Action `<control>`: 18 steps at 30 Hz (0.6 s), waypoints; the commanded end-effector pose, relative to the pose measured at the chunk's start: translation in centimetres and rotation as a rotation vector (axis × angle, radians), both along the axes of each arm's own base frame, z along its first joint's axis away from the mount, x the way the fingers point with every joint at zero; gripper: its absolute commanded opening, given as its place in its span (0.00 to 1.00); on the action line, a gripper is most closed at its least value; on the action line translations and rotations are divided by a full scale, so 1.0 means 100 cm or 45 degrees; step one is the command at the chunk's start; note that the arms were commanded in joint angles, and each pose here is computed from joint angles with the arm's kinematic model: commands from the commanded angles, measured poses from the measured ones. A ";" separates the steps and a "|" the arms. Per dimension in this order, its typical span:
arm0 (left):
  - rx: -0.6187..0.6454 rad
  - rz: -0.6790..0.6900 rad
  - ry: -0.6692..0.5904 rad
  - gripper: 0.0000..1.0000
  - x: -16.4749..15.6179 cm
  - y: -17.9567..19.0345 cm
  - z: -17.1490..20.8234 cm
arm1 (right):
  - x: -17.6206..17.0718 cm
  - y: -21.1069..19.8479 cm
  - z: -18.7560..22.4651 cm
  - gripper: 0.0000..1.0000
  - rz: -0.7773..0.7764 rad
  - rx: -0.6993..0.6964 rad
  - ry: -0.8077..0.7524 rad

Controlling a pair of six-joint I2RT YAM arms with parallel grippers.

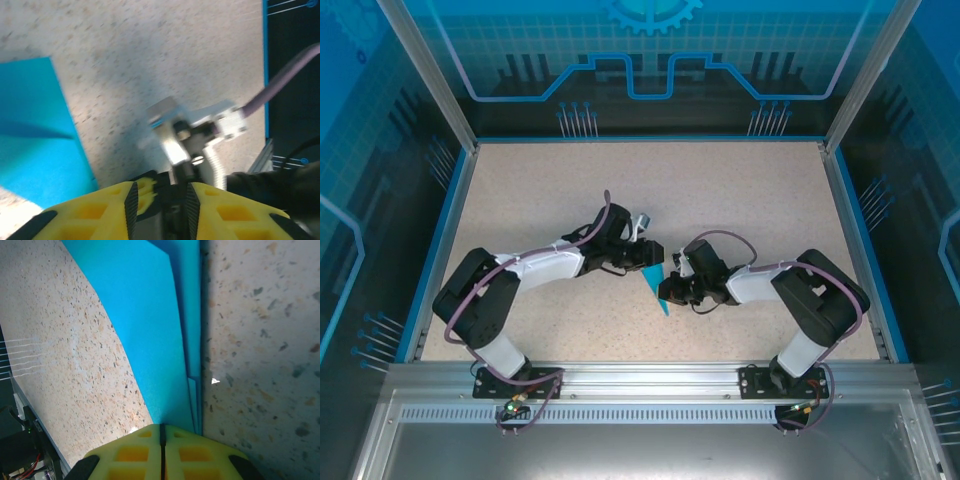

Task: Fold a paper plane with a square sheet of paper (pick it up from the middle)
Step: Fold the wing for the fifth time at the center of the table.

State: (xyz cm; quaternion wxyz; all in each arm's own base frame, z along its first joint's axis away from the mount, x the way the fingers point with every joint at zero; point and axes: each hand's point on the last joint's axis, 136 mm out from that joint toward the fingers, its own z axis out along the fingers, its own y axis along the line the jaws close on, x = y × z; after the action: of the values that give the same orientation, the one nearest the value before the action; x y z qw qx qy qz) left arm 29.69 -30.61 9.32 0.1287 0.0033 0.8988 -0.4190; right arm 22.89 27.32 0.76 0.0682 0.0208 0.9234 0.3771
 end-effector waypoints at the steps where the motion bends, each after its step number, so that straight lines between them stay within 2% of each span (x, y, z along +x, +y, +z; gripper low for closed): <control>1: 0.034 0.033 0.038 0.34 -0.004 0.005 -0.023 | -0.043 -0.038 -0.058 0.07 -0.001 -0.284 0.225; 18: 0.090 0.035 0.067 0.31 0.002 0.005 -0.064 | -0.047 -0.043 -0.060 0.07 -0.010 -0.310 0.249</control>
State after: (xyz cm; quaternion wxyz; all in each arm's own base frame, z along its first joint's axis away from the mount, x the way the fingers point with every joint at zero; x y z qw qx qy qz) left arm 29.81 -30.19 3.81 0.1070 -0.0178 0.9137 -0.3916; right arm 22.84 27.45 0.69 0.0633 0.0201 0.9233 0.3783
